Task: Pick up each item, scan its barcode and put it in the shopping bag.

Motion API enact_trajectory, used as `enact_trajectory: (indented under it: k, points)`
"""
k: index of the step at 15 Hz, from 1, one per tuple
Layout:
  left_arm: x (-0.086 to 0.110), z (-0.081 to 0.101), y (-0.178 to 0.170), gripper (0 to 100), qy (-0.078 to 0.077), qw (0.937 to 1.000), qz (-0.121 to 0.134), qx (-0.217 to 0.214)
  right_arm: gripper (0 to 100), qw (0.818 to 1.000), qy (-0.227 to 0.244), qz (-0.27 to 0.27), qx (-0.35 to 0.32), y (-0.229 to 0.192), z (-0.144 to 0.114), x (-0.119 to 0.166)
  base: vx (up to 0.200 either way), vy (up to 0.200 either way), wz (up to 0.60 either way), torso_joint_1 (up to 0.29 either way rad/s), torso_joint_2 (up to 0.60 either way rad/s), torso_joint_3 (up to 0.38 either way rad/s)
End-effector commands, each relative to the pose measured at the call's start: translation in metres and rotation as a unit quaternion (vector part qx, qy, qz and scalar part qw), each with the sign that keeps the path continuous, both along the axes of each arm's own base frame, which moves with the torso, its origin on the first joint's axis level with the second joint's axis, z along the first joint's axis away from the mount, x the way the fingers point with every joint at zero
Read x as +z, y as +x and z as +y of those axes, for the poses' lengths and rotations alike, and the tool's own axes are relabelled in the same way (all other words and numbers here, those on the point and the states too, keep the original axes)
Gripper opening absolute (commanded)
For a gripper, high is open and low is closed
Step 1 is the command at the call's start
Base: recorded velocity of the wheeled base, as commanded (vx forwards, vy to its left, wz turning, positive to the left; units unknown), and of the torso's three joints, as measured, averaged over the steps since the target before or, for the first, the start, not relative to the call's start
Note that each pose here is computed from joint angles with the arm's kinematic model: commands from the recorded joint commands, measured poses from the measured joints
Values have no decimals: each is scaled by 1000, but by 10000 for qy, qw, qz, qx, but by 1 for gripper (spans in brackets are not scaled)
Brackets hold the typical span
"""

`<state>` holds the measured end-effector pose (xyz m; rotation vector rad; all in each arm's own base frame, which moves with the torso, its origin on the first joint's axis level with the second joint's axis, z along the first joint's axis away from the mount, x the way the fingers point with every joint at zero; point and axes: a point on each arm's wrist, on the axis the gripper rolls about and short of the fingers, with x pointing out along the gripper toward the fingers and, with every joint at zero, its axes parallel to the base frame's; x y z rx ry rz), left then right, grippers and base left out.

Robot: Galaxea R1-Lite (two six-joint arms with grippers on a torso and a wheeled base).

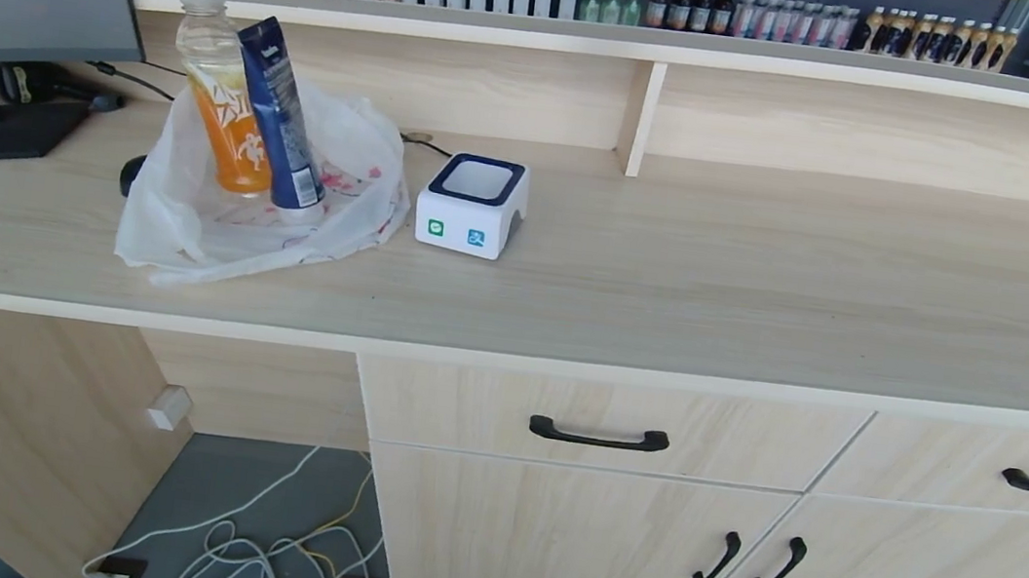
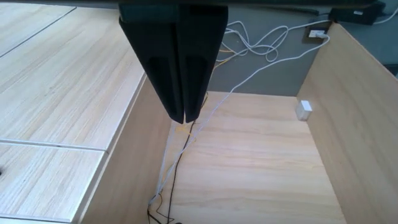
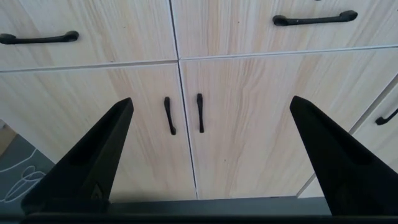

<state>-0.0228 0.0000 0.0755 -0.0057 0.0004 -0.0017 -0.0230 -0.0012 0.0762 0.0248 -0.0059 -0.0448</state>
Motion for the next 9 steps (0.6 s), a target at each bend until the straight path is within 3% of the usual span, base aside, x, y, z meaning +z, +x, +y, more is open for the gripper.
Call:
enact_trajectory:
  k: [1,9]
  points:
    - [0,0,0,0,-2,10000,-2,1,100,10000,7,3,2,0,0,0,0,0,0,0,0,0]
    - [0,0,0,0,6,10000,-2,1,100,10000,22,3,2,0,0,0,0,0,0,0,0,0]
